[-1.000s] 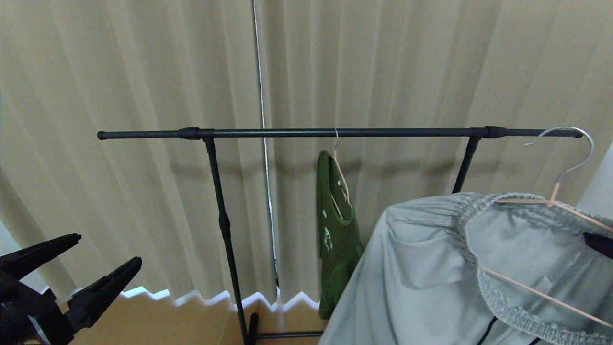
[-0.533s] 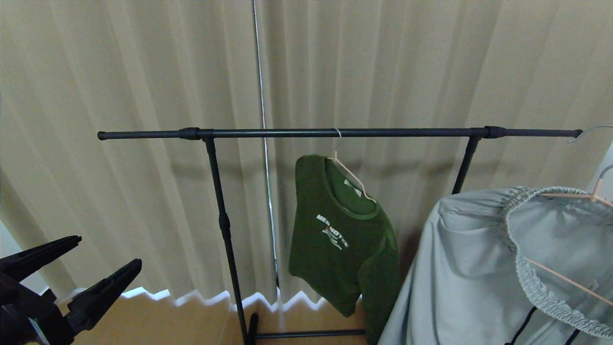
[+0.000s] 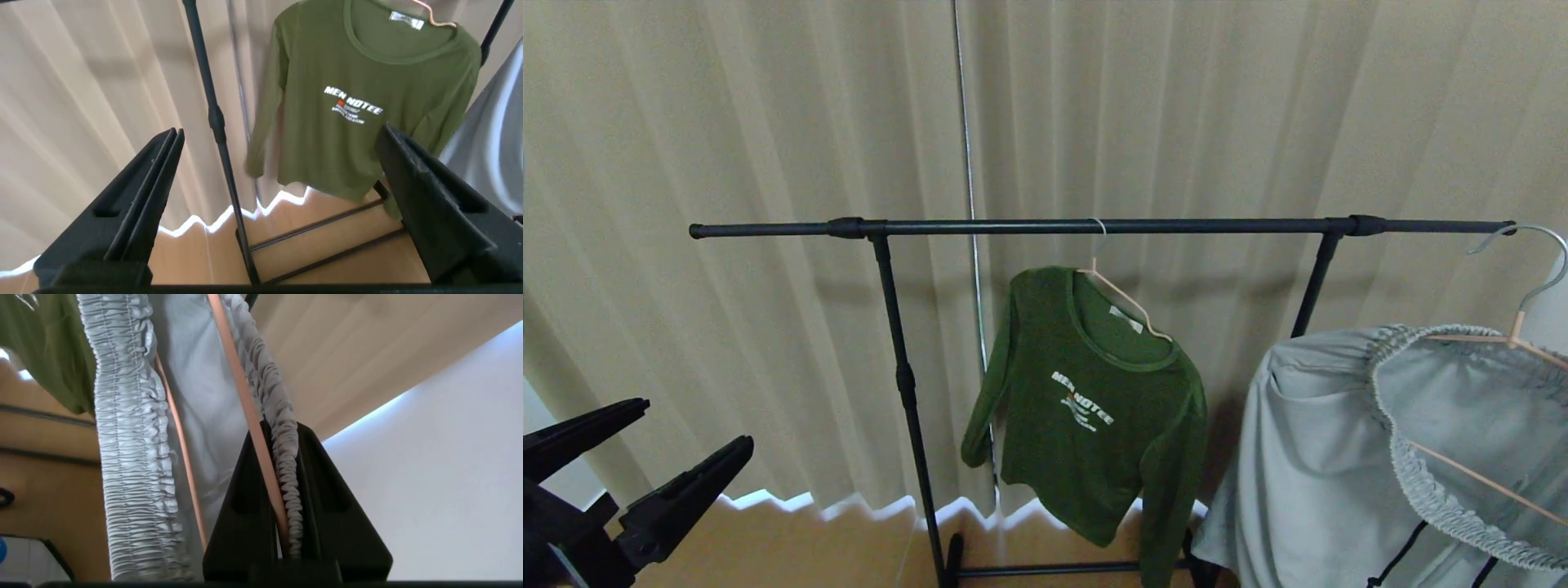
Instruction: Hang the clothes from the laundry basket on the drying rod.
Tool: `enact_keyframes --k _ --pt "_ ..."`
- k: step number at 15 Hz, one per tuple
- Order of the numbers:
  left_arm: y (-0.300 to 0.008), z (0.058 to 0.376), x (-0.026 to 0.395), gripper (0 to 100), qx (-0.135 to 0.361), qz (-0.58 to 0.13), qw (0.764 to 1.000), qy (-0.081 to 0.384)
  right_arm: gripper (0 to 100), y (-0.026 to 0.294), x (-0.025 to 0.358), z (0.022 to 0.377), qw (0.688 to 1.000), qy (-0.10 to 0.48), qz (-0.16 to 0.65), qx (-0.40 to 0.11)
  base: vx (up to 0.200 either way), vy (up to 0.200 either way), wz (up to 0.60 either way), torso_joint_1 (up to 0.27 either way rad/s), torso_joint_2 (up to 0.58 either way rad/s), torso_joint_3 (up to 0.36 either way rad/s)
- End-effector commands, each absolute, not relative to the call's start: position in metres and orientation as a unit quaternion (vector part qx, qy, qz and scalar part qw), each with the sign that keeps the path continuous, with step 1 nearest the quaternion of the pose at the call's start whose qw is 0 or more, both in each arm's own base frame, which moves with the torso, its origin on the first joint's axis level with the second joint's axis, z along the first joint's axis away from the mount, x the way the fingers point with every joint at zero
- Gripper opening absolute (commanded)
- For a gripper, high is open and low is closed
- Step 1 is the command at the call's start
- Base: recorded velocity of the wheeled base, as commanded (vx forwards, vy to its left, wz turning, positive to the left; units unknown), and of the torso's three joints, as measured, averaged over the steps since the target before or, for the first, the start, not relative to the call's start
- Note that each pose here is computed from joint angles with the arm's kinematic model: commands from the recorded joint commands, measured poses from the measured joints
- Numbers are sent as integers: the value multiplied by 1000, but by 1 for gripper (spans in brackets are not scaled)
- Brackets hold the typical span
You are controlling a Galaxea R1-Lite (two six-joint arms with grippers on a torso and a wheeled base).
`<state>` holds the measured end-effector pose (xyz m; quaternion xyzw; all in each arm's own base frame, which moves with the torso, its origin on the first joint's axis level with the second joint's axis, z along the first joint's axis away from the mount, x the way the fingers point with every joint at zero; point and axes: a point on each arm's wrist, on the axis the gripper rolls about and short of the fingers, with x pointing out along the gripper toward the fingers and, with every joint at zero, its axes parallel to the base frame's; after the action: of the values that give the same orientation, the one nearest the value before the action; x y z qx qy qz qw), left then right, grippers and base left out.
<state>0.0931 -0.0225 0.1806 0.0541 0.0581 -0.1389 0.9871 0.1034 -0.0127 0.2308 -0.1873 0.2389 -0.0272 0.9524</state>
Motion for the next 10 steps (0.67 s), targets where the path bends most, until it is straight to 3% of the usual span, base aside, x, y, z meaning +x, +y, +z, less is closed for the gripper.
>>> enact_keyframes --k 1,2,10 --pt "-22 181 93 100 54 -139 987 56 0 -13 109 228 950 250 -25 -185 0 0 0 0 0 0" --pt "-22 181 93 100 54 -139 987 56 0 -13 109 228 951 250 -25 -182 0 0 0 0 0 0" --pt "-22 180 92 100 56 -138 987 56 0 -13 112 228 955 236 -26 -176 200 0 0 3 4 5"
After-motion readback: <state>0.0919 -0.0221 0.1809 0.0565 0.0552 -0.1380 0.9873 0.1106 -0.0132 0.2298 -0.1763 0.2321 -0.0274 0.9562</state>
